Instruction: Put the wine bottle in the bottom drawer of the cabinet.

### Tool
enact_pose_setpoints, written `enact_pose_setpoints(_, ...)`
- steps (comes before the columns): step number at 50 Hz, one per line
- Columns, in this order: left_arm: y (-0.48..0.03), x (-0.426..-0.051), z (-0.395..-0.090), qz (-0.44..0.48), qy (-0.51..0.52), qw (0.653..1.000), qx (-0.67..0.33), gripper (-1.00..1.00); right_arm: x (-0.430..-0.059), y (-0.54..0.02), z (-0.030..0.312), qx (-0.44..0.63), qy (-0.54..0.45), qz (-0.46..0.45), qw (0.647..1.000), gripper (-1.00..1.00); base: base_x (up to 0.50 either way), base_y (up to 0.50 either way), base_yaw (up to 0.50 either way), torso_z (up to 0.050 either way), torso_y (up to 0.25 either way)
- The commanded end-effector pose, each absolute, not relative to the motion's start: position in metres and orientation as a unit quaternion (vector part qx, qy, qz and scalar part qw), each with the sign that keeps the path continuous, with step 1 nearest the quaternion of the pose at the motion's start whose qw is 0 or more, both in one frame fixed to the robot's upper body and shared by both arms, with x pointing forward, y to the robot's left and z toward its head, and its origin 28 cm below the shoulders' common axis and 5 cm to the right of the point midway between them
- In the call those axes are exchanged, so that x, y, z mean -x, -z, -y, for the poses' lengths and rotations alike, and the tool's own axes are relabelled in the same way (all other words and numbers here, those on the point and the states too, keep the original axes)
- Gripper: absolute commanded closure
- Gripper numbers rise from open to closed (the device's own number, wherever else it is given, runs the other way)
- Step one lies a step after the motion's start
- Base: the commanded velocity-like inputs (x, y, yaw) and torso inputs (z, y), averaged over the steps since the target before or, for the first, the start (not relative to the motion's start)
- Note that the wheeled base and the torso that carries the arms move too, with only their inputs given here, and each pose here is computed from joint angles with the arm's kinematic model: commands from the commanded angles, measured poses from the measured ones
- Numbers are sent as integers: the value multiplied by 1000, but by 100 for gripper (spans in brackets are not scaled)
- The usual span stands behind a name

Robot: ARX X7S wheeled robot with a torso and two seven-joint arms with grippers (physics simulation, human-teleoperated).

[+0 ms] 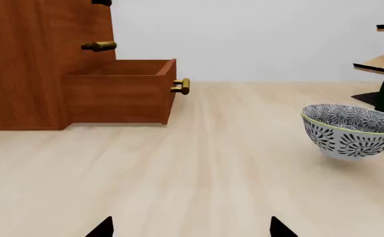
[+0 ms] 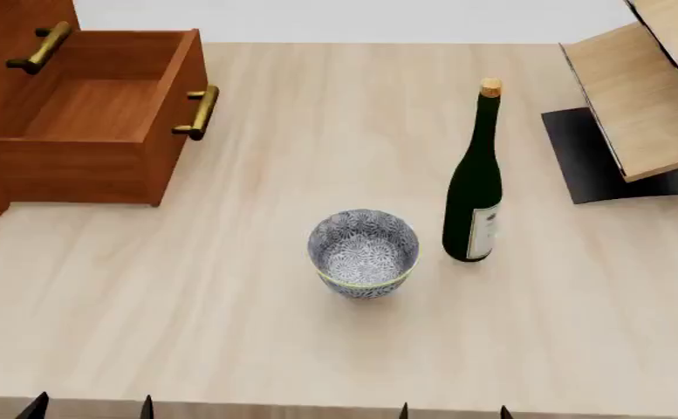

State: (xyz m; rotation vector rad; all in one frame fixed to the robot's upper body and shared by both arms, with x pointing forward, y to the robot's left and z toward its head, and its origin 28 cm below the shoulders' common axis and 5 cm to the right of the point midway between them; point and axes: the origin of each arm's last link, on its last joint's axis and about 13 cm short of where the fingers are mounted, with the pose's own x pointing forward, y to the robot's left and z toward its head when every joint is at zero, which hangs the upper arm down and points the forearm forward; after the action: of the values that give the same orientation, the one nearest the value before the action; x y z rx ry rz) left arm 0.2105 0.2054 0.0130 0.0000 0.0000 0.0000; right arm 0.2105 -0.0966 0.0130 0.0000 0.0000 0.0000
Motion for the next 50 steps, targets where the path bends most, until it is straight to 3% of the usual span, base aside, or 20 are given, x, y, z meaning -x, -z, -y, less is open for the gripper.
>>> enact_pose_setpoints(1, -13, -211, -205, 0, 0, 1000, 0, -100, -211, -13, 96, 0, 0, 0, 1000, -100, 0, 0, 0, 0, 0)
enact_pose_setpoints(5, -13, -212, -206, -1, -40, 999, -26, -100, -211, -13, 95, -1, -9, 2, 1000, -100, 0, 0, 0, 0, 0)
enact_pose_setpoints(24, -13, -209, -207, -20, 1, 1000, -2, -100, -211, -14, 94, 16, -12, 4, 1000, -100, 0, 0, 0, 0, 0)
enact_pose_setpoints(50, -9, -213, -206, -29, -3, 999, -19, -100, -210, -13, 94, 20, -11, 12, 1000, -100, 0, 0, 0, 49, 0)
